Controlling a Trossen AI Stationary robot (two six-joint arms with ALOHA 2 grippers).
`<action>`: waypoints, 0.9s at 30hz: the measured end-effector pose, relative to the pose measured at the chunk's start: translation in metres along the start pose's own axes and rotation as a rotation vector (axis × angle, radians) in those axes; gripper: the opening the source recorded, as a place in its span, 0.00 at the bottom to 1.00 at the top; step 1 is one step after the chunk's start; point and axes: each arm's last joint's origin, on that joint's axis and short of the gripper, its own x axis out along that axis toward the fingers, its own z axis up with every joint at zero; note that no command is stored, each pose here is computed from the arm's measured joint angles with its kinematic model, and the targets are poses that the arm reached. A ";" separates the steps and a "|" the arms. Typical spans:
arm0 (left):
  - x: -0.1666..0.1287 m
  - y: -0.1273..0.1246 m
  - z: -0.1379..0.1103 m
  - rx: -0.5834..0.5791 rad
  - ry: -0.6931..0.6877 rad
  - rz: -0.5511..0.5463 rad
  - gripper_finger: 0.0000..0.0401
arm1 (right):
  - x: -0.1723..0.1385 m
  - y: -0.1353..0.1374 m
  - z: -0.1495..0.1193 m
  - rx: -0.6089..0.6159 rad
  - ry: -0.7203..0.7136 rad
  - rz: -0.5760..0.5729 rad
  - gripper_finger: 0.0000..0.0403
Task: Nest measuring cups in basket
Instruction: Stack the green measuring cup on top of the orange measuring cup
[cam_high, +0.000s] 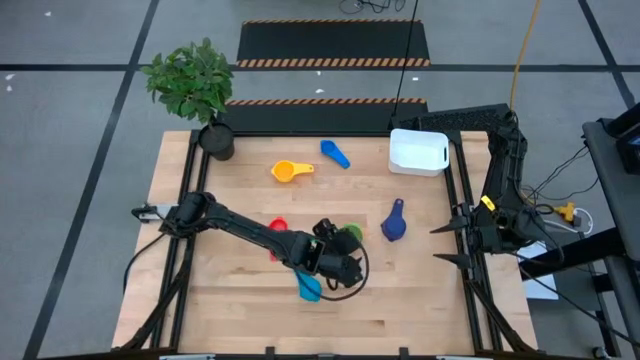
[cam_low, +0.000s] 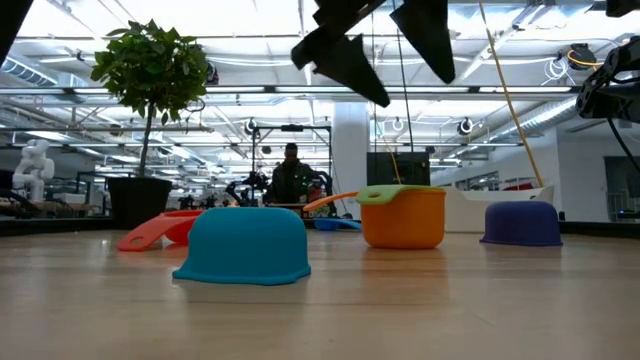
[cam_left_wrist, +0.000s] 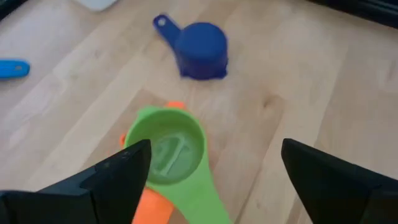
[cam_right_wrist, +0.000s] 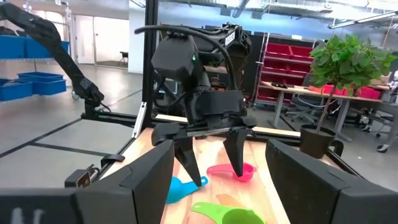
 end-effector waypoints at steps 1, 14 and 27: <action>0.000 0.000 -0.001 -0.010 0.006 0.004 0.94 | 0.000 0.000 0.000 -0.001 0.000 0.000 0.62; -0.016 -0.031 -0.021 -0.069 -0.043 -0.059 0.99 | 0.000 0.000 0.001 0.010 -0.006 -0.003 0.62; -0.026 -0.032 -0.038 -0.017 -0.092 0.109 1.00 | 0.000 -0.001 0.002 -0.129 -0.008 -0.009 0.62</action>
